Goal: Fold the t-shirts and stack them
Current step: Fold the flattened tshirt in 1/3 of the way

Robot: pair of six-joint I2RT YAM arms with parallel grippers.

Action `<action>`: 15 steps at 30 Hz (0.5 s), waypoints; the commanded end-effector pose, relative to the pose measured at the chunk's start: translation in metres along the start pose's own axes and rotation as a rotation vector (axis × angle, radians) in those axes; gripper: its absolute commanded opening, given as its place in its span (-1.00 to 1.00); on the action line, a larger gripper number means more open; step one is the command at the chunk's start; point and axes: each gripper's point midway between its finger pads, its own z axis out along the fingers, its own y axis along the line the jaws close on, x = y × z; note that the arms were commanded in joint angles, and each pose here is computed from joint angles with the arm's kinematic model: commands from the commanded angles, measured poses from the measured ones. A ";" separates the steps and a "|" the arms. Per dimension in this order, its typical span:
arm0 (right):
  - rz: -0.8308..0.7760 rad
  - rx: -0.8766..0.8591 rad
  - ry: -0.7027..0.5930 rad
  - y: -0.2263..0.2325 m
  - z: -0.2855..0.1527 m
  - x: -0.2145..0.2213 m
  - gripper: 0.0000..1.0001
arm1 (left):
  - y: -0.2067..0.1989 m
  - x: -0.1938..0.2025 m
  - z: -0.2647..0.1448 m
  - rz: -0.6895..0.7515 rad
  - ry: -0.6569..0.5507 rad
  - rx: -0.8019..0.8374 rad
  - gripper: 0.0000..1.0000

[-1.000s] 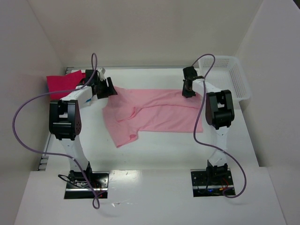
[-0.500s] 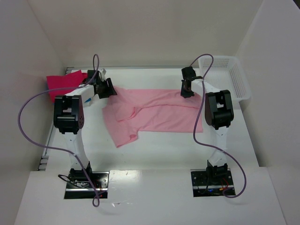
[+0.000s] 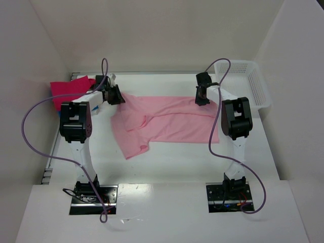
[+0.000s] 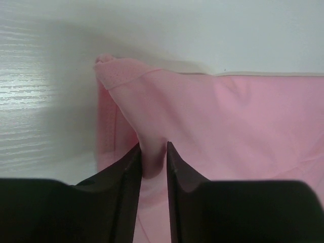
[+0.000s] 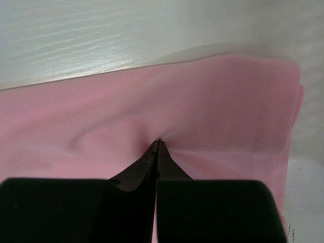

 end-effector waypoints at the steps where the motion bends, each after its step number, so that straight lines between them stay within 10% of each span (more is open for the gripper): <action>1: -0.003 0.013 -0.039 -0.005 -0.005 -0.008 -1.00 | -0.007 -0.033 -0.005 0.004 -0.093 0.006 -0.51; 15: -0.013 0.033 -0.038 -0.009 -0.002 -0.004 -1.00 | 0.010 -0.082 -0.020 -0.039 -0.227 -0.025 -1.00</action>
